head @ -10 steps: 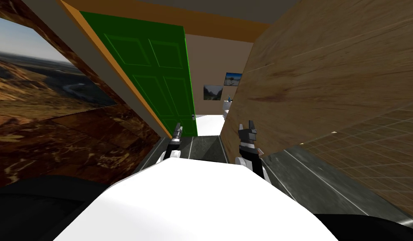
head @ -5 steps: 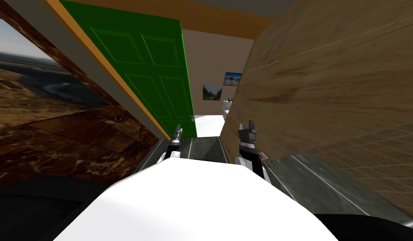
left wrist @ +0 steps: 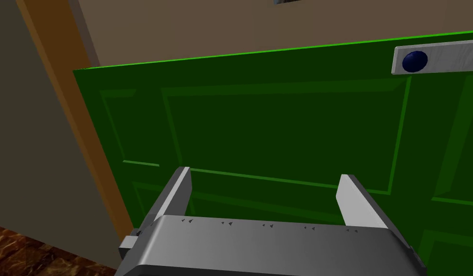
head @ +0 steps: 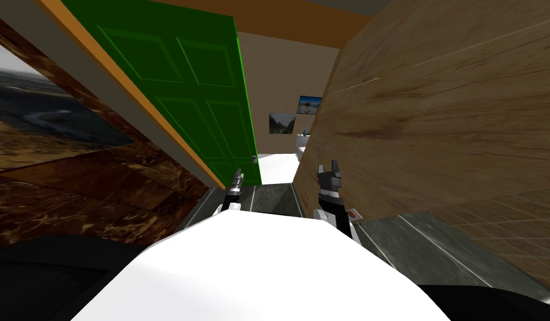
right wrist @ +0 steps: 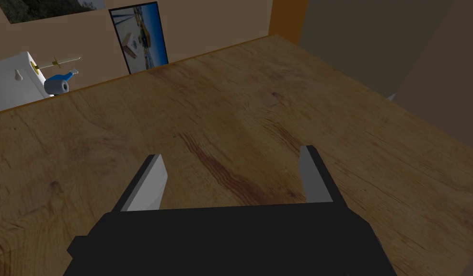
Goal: Pull the door open
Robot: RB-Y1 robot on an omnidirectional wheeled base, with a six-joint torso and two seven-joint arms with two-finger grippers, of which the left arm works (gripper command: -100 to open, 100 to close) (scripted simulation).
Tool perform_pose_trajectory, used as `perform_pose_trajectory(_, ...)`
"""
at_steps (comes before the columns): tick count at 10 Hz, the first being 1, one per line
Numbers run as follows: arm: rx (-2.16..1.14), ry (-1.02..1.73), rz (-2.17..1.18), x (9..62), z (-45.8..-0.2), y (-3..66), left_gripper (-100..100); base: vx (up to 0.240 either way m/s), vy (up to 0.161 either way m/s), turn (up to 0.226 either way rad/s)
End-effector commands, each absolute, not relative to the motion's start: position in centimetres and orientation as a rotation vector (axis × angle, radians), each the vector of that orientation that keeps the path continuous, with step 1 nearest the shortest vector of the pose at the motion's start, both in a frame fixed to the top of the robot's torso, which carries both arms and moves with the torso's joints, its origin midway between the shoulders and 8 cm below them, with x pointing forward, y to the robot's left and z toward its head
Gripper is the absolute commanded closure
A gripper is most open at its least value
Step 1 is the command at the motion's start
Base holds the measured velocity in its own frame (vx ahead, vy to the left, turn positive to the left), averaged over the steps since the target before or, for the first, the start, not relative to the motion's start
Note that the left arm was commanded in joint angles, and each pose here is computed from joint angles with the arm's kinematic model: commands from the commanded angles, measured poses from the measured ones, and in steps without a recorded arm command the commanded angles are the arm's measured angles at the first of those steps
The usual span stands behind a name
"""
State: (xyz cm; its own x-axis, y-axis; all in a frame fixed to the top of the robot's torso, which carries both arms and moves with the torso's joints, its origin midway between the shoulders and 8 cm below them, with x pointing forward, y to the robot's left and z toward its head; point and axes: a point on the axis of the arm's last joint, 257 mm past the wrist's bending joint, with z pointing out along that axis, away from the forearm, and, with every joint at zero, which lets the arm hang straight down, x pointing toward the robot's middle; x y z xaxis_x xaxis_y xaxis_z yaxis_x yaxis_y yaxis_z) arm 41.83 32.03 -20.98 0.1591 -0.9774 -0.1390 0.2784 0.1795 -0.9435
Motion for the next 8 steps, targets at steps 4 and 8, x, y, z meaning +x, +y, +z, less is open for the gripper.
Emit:
perform_pose_trajectory(4, -0.996, 0.985, -1.109, 41.5, -24.1, 33.2, -100, 0.099, 0.010, -0.024)
perform_pose_trajectory(8, -1.045, 0.997, -1.099, 41.1, -26.7, 34.0, -100, 0.096, 0.010, -0.025)
